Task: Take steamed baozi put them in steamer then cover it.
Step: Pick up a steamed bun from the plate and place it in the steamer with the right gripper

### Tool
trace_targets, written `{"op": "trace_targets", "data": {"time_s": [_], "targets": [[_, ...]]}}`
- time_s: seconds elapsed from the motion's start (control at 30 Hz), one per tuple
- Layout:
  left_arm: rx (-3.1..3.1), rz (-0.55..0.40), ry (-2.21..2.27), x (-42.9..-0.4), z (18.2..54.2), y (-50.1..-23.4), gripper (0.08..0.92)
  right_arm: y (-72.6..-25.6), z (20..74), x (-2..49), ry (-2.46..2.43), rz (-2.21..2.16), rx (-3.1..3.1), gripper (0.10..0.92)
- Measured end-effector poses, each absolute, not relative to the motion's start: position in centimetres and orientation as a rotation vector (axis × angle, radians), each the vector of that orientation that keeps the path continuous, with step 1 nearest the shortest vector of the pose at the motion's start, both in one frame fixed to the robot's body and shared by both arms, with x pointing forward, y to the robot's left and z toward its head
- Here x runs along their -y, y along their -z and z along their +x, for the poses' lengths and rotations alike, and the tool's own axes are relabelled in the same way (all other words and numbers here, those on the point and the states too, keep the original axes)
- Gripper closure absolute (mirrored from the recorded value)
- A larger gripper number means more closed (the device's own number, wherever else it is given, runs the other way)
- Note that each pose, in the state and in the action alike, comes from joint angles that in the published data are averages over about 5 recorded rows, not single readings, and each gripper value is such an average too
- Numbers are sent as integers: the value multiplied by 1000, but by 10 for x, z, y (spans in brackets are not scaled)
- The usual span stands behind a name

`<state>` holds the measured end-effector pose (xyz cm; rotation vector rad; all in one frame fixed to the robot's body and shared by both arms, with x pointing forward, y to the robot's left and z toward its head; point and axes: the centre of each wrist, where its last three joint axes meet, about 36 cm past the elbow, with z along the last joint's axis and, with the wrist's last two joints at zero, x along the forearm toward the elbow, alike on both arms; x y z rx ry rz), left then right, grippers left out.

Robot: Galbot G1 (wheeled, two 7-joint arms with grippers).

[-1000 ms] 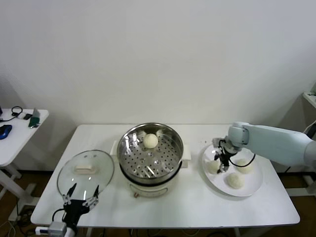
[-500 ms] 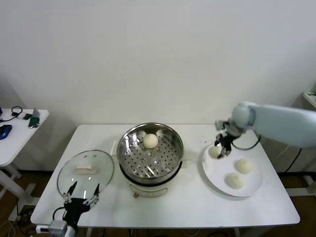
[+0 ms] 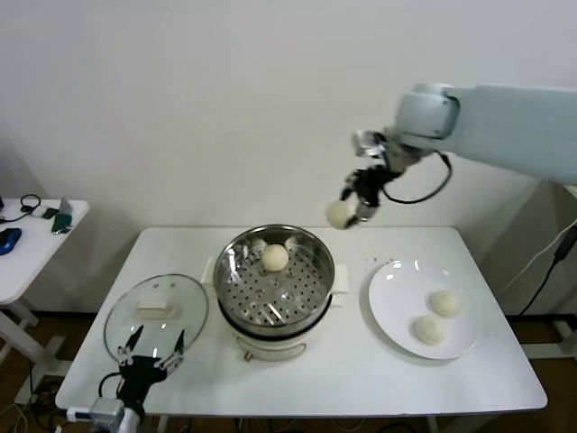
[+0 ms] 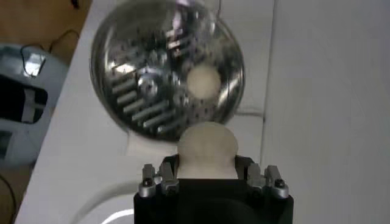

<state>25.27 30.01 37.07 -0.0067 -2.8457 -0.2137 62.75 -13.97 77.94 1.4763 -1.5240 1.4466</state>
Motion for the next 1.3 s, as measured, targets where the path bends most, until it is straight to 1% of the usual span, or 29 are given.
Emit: {"op": "trace_targets", "data": {"time_s": [0.17,0.47,0.73,1.1,1.2,1.3], "targets": [[2854,-6,213,-300,255,-375,177,-766,616,86,-1484,1518,1481,403],[2856,4,217,-302,254,-377,177,-708,614,17,-1526,1555,1385,400],[2854,4,223,-303,252,-377,177,-657,621,-18,-1561,1542,1331,403],[2854,6,218,-304,252,-375,177,-606,623,-44,-1572,1534,1298,395],[2855,7,218,-304,252,-375,177,-598,623,-47,-1574,1534,1295,343],[2856,8,217,-305,252,-375,177,-590,622,-48,-1575,1535,1293,261]]}}
